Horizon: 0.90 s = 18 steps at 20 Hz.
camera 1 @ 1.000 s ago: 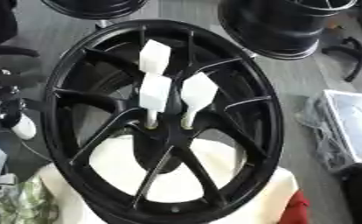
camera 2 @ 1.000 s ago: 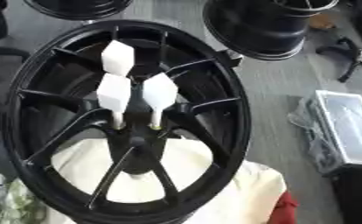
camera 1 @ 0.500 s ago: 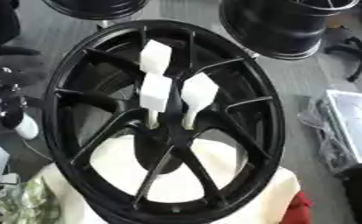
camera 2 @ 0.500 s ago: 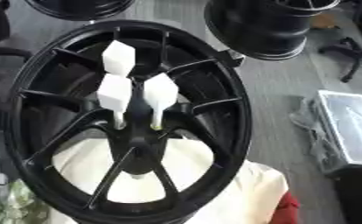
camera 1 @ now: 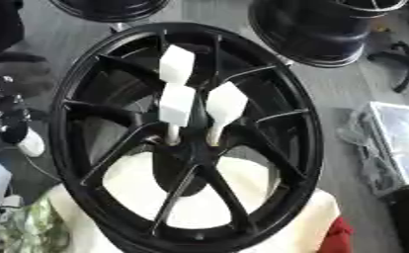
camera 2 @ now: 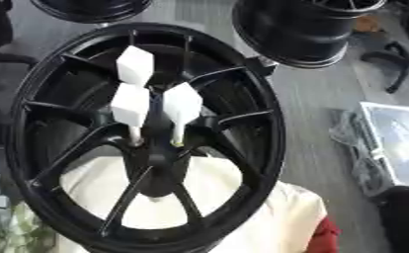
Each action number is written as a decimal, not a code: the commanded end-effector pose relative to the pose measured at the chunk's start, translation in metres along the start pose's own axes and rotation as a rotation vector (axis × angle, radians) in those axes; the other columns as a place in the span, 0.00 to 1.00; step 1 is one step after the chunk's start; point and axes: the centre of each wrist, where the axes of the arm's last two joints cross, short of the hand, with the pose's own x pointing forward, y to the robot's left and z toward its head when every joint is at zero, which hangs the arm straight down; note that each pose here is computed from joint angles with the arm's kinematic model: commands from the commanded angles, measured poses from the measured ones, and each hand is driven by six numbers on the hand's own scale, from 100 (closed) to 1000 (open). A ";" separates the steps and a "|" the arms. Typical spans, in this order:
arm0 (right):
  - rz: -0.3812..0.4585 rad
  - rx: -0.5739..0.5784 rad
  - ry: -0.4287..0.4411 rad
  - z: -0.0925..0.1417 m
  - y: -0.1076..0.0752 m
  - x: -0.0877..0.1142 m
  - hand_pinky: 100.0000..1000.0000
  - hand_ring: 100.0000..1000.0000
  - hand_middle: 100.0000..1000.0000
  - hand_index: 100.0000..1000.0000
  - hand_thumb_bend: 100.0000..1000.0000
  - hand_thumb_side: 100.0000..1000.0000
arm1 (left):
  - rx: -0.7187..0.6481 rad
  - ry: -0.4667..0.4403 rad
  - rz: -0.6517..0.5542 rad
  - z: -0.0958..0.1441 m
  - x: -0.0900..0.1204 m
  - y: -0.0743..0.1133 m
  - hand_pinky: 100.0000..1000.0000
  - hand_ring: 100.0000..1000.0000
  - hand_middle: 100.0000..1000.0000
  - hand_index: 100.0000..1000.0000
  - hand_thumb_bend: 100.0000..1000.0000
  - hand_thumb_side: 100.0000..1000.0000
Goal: Pull the pin out of the wheel hub.
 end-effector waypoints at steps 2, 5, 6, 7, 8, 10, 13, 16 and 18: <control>0.094 -0.123 0.058 -0.010 -0.010 0.007 0.78 0.80 0.84 0.85 0.06 0.00 | -0.010 -0.010 -0.026 -0.001 0.008 0.004 0.74 1.00 1.00 0.79 0.00 0.79; 0.033 -0.160 0.073 -0.009 -0.006 0.012 0.70 0.72 0.76 0.81 0.00 0.00 | -0.011 -0.011 -0.026 -0.001 0.009 0.004 0.74 1.00 1.00 0.79 0.00 0.79; -0.009 -0.164 0.070 -0.009 -0.005 0.015 0.68 0.70 0.73 0.80 0.00 0.00 | -0.012 -0.011 -0.026 -0.001 0.009 0.004 0.74 1.00 1.00 0.79 0.00 0.79; -0.050 -0.165 0.064 -0.009 -0.004 0.017 0.67 0.67 0.70 0.78 0.00 0.00 | -0.012 -0.012 -0.026 -0.001 0.009 0.004 0.74 1.00 1.00 0.79 0.00 0.79; -0.088 -0.166 0.054 -0.009 -0.002 0.020 0.67 0.66 0.69 0.78 0.00 0.00 | -0.012 -0.013 -0.027 -0.001 0.009 0.004 0.74 1.00 1.00 0.79 0.00 0.79; -0.164 -0.171 0.027 -0.010 0.002 0.026 0.65 0.65 0.68 0.78 0.00 0.31 | -0.013 -0.014 -0.027 -0.002 0.009 0.004 0.74 1.00 1.00 0.78 0.00 0.79; -0.283 -0.170 0.004 -0.011 0.011 0.036 0.63 0.63 0.66 0.78 0.00 0.49 | -0.016 -0.017 -0.024 -0.002 0.009 0.003 0.74 1.00 1.00 0.78 0.00 0.79; -0.419 -0.174 0.002 -0.010 0.027 0.045 0.61 0.59 0.62 0.75 0.00 0.51 | -0.018 -0.024 -0.018 -0.004 0.009 0.002 0.74 1.00 1.00 0.78 0.00 0.78; -0.516 -0.197 -0.001 -0.007 0.037 0.052 0.60 0.57 0.60 0.74 0.00 0.52 | -0.017 -0.032 -0.012 -0.006 0.009 0.002 0.74 1.00 1.00 0.78 0.00 0.78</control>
